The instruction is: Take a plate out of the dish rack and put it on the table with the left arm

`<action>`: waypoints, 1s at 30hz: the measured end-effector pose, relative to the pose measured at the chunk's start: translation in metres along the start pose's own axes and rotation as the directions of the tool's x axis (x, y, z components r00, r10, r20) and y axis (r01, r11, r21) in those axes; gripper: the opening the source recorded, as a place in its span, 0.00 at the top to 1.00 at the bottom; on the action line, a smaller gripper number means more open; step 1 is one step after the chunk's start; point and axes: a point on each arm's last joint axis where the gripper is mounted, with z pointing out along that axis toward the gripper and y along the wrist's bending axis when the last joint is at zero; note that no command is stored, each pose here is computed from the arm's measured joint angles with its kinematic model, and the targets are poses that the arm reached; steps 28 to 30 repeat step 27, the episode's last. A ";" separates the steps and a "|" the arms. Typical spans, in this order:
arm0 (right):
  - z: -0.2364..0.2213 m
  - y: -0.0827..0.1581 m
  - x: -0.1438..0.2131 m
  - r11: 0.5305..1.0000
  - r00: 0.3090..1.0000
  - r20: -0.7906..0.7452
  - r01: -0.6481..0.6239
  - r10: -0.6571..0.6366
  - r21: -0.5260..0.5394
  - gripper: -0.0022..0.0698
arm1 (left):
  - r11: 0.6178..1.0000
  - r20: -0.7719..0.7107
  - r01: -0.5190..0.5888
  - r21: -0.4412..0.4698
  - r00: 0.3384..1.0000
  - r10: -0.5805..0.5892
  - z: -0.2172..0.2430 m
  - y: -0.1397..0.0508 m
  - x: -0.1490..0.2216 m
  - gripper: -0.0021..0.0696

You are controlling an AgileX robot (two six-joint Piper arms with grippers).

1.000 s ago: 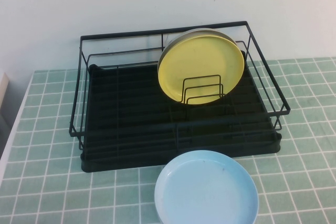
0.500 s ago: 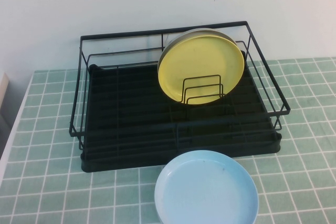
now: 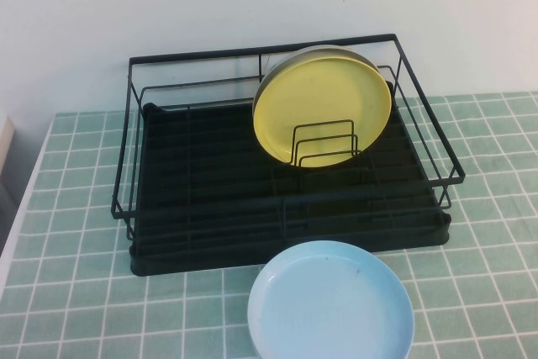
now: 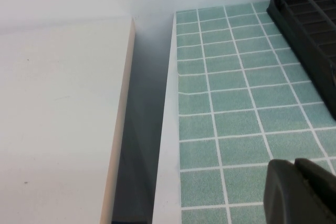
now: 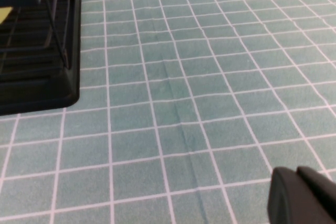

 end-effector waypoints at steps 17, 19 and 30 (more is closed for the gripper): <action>0.000 0.000 0.000 1.000 1.000 0.000 0.000 0.000 0.000 0.97 | 1.000 -0.003 0.000 -0.001 1.000 0.000 0.000 0.000 0.000 0.97; 0.000 0.000 0.000 1.000 1.000 0.000 0.000 0.000 0.000 0.97 | 1.000 -0.005 0.000 -0.001 1.000 0.000 0.000 0.000 0.000 0.97; 0.001 0.000 0.001 1.000 1.000 -0.017 0.000 0.000 -0.001 0.97 | 1.000 -0.005 0.000 -0.001 1.000 0.000 0.000 0.000 0.000 0.97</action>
